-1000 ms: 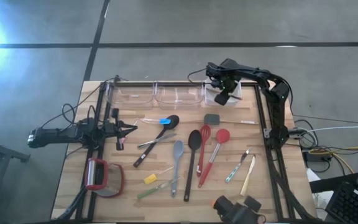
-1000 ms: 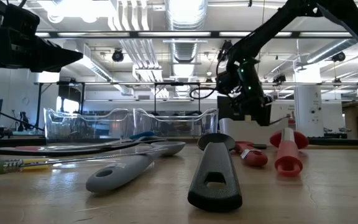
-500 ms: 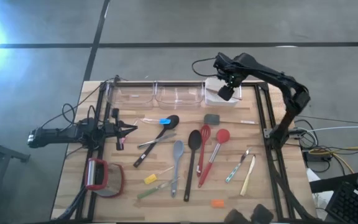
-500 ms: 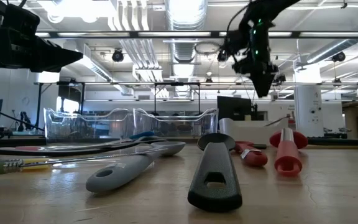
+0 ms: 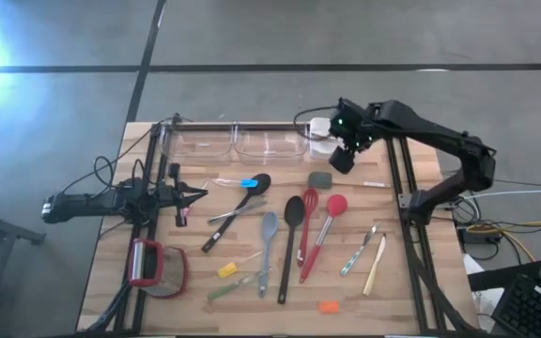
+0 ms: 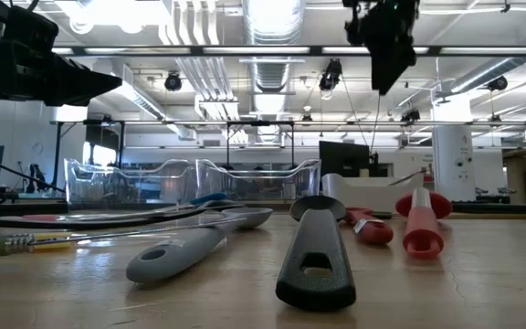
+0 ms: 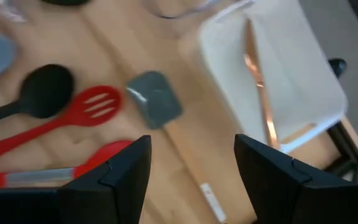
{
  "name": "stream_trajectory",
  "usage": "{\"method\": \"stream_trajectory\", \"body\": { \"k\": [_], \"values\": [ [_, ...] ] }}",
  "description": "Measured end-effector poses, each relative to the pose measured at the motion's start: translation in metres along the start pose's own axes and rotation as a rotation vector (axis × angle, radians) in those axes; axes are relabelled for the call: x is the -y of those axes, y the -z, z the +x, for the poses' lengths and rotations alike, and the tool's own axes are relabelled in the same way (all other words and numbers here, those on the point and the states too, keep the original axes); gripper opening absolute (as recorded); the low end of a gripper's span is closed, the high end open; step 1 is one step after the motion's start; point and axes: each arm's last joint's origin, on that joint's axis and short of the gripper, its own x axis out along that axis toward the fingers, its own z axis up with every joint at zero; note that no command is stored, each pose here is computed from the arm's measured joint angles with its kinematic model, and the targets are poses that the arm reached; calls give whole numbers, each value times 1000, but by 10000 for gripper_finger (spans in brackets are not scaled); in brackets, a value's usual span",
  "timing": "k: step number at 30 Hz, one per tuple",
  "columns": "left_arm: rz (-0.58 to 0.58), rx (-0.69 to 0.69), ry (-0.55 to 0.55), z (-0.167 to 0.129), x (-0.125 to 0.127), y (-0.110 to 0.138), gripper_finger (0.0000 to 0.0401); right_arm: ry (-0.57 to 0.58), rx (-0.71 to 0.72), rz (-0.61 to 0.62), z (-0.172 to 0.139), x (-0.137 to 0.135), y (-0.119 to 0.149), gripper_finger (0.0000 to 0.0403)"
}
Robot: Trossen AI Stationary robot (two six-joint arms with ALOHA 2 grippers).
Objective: Pick & Place Kitchen Items
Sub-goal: Put the orange spatula into the right transparent bin
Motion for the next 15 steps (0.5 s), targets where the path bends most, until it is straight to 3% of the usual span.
{"method": "stream_trajectory", "body": {
  "k": [15],
  "values": [
    [0,0,1,0,0,0,26,-146,1,-157,-17,-104,39,226]
  ]
}}
